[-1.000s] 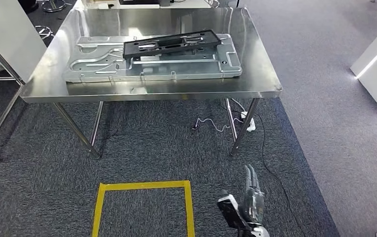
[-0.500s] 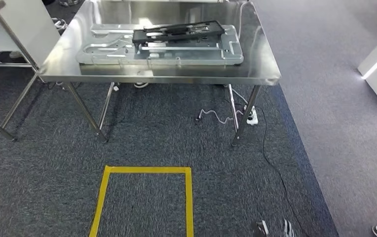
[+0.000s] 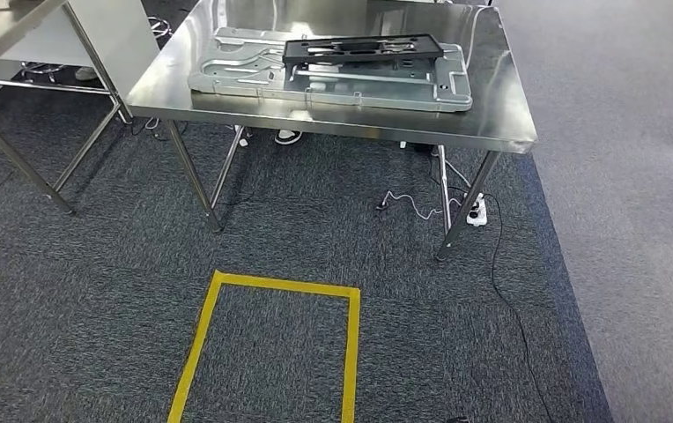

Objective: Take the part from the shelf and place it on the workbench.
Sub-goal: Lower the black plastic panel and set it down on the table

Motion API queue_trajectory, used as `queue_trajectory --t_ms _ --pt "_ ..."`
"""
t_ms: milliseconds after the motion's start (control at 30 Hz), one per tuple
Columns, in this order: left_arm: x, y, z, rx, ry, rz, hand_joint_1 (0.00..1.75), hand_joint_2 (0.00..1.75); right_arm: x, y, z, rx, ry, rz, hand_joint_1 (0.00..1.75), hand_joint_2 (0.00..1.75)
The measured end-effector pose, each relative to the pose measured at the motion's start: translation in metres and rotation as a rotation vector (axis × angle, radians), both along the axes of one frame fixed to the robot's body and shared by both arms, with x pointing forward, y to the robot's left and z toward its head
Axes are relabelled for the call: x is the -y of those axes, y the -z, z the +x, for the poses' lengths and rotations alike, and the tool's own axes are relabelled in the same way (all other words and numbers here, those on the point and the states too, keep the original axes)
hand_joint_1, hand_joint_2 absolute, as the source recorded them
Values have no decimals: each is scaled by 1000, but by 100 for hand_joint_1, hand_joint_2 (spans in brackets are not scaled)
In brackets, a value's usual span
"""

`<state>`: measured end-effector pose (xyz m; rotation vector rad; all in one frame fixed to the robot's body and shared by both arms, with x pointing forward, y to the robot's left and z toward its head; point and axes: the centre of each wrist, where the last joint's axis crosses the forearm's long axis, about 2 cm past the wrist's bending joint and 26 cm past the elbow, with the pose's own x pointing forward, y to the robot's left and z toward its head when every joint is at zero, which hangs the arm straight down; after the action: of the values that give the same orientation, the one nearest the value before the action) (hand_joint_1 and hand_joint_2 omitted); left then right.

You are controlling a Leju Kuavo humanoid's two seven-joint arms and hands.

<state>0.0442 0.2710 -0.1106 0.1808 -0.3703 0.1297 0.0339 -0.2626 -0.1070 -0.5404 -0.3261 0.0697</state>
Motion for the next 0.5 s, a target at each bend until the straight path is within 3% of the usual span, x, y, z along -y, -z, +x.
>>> queue_trajectory --t_ms 200,500 --pt "1 0 0 -3 -3 4 0 0 -14 2 0 -169 131 216 0 0" --pt "0 0 -1 -4 -4 7 0 0 -23 1 3 -190 156 261 0 0"
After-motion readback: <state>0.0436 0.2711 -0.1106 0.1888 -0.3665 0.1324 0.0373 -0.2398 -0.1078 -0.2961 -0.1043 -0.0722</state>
